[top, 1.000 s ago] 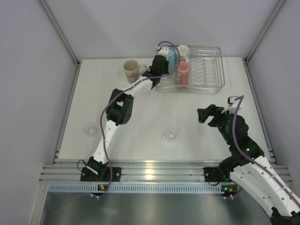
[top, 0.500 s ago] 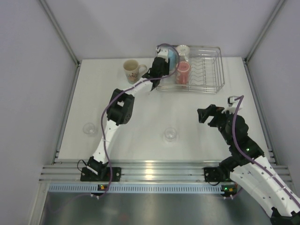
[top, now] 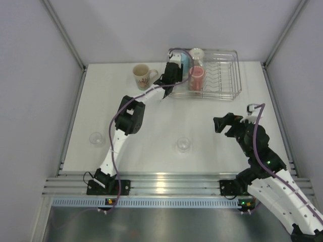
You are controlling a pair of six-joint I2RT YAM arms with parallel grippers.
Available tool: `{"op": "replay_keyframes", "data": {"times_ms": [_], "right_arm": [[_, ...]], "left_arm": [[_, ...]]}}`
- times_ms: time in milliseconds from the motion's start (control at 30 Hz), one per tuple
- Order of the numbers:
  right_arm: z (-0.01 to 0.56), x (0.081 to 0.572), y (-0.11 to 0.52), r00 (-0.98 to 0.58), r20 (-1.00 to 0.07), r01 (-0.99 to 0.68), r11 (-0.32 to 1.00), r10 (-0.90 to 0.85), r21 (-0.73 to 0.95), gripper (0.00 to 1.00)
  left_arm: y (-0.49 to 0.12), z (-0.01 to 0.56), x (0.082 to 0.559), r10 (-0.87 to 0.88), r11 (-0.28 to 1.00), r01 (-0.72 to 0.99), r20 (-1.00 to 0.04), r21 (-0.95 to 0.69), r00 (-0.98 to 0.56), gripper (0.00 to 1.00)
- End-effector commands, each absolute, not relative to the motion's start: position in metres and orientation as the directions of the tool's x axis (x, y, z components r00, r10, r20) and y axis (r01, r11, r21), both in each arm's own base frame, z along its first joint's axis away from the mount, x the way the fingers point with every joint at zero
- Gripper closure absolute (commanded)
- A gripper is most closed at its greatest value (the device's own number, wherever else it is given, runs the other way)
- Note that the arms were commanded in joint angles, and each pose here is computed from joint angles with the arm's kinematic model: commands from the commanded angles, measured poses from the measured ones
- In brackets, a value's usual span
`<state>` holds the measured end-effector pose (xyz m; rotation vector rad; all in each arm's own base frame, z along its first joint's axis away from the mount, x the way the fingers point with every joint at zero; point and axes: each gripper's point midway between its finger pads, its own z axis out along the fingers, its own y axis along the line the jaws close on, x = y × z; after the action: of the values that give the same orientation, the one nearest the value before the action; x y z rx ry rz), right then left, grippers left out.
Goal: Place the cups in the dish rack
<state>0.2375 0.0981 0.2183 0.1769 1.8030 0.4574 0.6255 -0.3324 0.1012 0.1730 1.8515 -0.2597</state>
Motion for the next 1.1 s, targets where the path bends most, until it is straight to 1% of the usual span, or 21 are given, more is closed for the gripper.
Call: {"op": "replay_keyframes", "data": {"times_ms": [0,167,200,267,300,400,533,633,667,700,767,800,867,900,1067], "right_arm": [[0.249,0.236,0.096,-0.229,-0.893,-0.134,0.896,0.388,0.423,0.07],[0.25,0.24,0.098,-0.238,-0.896,-0.137,0.901,0.374,0.413,0.07],[0.25,0.24,0.1,-0.242,-0.896,-0.142,0.9,0.373,0.413,0.07],[0.251,0.24,0.103,-0.252,-0.893,-0.153,0.896,0.373,0.417,0.07],[0.253,0.24,0.104,-0.251,-0.892,-0.156,0.893,0.376,0.421,0.07],[0.255,0.239,0.106,-0.254,-0.889,-0.165,0.888,0.382,0.429,0.07],[0.255,0.238,0.109,-0.264,-0.882,-0.176,0.88,0.39,0.442,0.07],[0.256,0.236,0.11,-0.279,-0.88,-0.183,0.878,0.384,0.442,0.07],[0.254,0.234,0.111,-0.293,-0.879,-0.186,0.88,0.376,0.438,0.07],[0.255,0.233,0.111,-0.295,-0.879,-0.188,0.879,0.375,0.439,0.06],[0.257,0.23,0.113,-0.303,-0.876,-0.201,0.874,0.374,0.443,0.06],[0.257,0.228,0.114,-0.308,-0.873,-0.204,0.87,0.378,0.449,0.06],[0.256,0.225,0.116,-0.315,-0.868,-0.216,0.862,0.383,0.459,0.06],[0.256,0.224,0.117,-0.317,-0.865,-0.22,0.856,0.39,0.467,0.06],[0.253,0.218,0.121,-0.342,-0.853,-0.239,0.842,0.394,0.484,0.06]], "left_arm": [[-0.318,0.182,0.637,-0.089,0.972,0.202,-0.982,-0.123,-0.169,0.53],[-0.325,0.203,0.627,-0.095,0.955,0.265,-0.983,-0.135,-0.159,0.52],[-0.323,0.22,0.624,-0.103,0.954,0.268,-0.985,-0.138,-0.138,0.51],[-0.322,0.229,0.618,-0.099,0.953,0.274,-0.986,-0.133,-0.133,0.5],[-0.32,0.245,0.614,-0.108,0.95,0.281,-0.987,-0.137,-0.115,0.48],[-0.319,0.261,0.6,-0.107,0.937,0.32,-0.987,-0.141,-0.12,0.46],[-0.318,0.276,0.584,-0.092,0.926,0.352,-0.985,-0.139,-0.148,0.45],[-0.305,0.275,0.572,-0.061,0.94,0.32,-0.98,-0.12,-0.187,0.45],[-0.295,0.292,0.567,-0.06,0.951,0.292,-0.985,-0.107,-0.163,0.44],[-0.287,0.284,0.561,-0.027,0.959,0.271,-0.978,-0.083,-0.205,0.45],[-0.271,0.297,0.551,0.008,0.971,0.234,-0.979,-0.04,-0.204,0.45],[-0.259,0.299,0.549,0.023,0.982,0.191,-0.978,-0.017,-0.207,0.45],[-0.246,0.296,0.54,0.068,0.987,0.159,-0.968,0.03,-0.24,0.44],[-0.238,0.303,0.535,0.072,0.989,0.142,-0.968,0.038,-0.24,0.44],[-0.199,0.286,0.525,0.071,0.996,0.067,-0.936,0.051,-0.344,0.44]]}}
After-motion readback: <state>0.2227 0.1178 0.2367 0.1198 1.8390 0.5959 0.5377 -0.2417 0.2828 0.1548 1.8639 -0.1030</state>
